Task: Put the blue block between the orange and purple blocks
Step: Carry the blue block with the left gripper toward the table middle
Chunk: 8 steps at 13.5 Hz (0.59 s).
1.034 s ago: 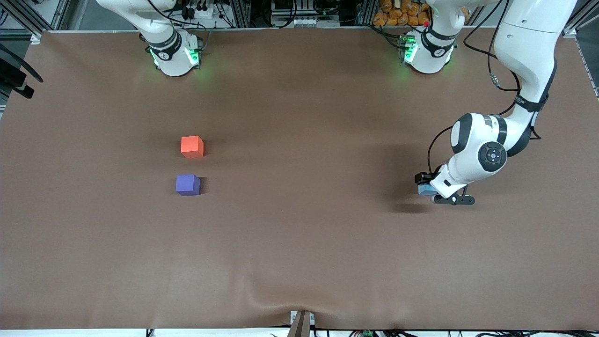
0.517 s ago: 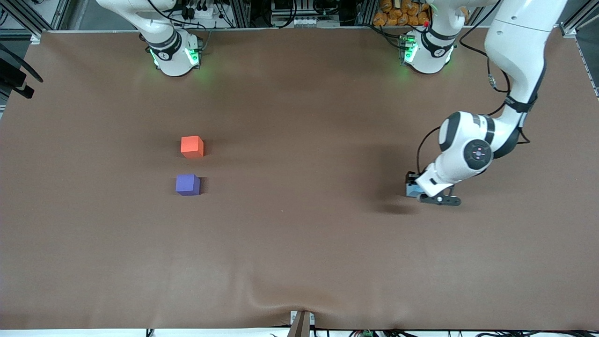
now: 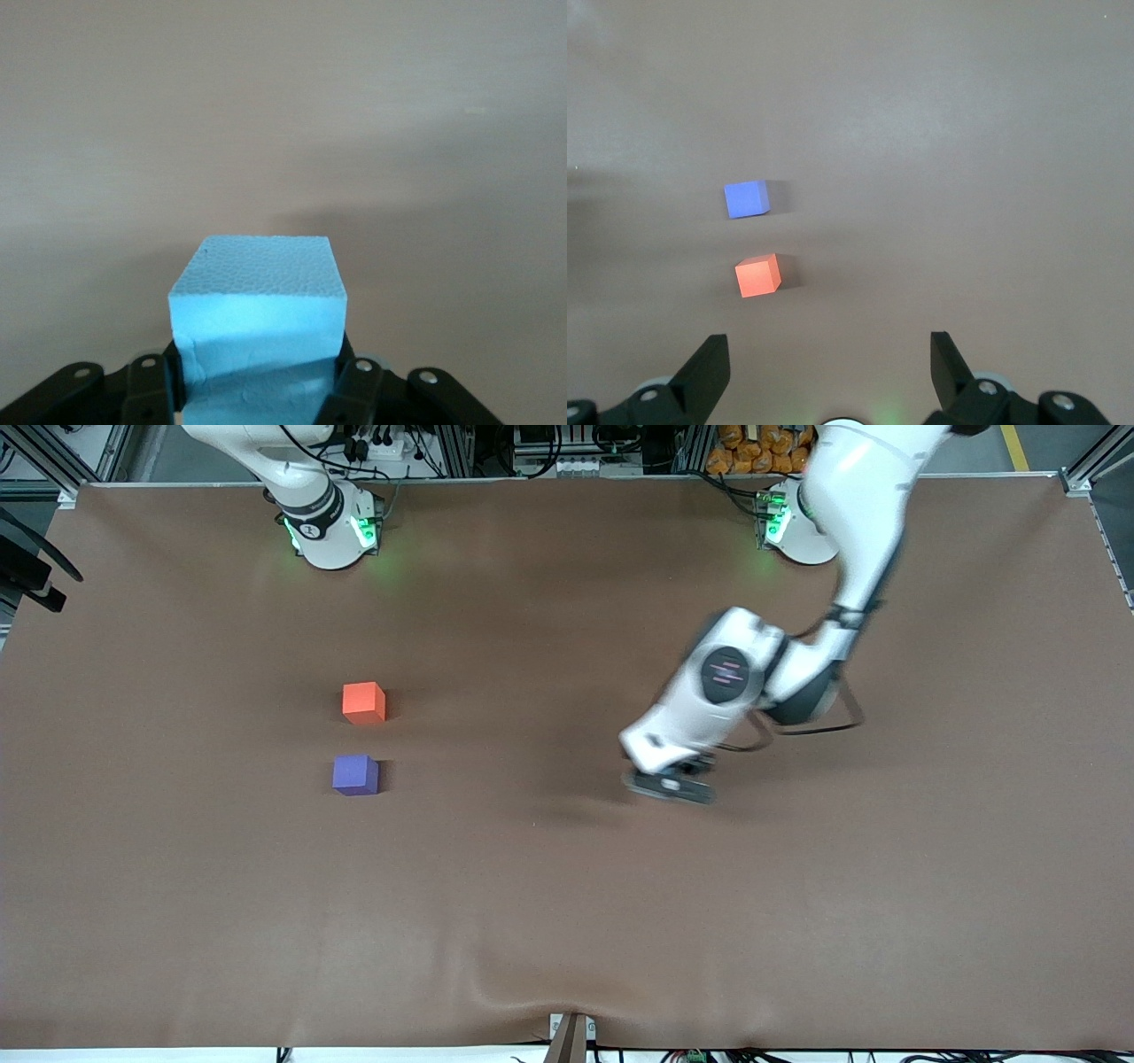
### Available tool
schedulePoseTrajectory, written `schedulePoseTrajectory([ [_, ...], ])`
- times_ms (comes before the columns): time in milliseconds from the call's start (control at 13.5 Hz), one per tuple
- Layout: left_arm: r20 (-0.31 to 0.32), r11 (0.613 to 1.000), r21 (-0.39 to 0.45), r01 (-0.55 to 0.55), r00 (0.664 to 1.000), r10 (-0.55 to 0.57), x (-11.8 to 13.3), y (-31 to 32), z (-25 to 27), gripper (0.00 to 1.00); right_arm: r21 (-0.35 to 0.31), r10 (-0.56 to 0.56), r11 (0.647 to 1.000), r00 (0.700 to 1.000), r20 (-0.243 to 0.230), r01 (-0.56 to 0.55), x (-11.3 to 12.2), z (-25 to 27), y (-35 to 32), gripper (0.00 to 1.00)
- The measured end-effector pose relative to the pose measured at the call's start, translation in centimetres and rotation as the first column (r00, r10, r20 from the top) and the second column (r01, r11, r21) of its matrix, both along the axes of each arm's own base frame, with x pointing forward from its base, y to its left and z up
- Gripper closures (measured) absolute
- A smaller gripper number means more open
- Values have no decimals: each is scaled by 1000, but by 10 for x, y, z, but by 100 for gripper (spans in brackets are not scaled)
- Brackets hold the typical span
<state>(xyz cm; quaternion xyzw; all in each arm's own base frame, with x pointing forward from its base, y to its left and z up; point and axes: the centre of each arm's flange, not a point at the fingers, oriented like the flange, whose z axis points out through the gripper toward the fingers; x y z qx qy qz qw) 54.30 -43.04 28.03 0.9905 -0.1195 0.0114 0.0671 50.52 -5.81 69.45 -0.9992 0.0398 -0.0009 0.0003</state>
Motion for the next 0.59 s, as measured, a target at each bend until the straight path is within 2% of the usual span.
schedulePoseTrajectory([
  [295, -48, 996, -63, -62, 997, 59, -52, -122, -28, 41, 0, 1, 1000, 1000, 0, -1, 0, 0, 1, 0],
  [591, -77, 990, -79, -115, 991, 109, -88, -184, -60, 41, 0, 3, 1000, 1000, -3, -3, 1, -1, 2, 0],
])
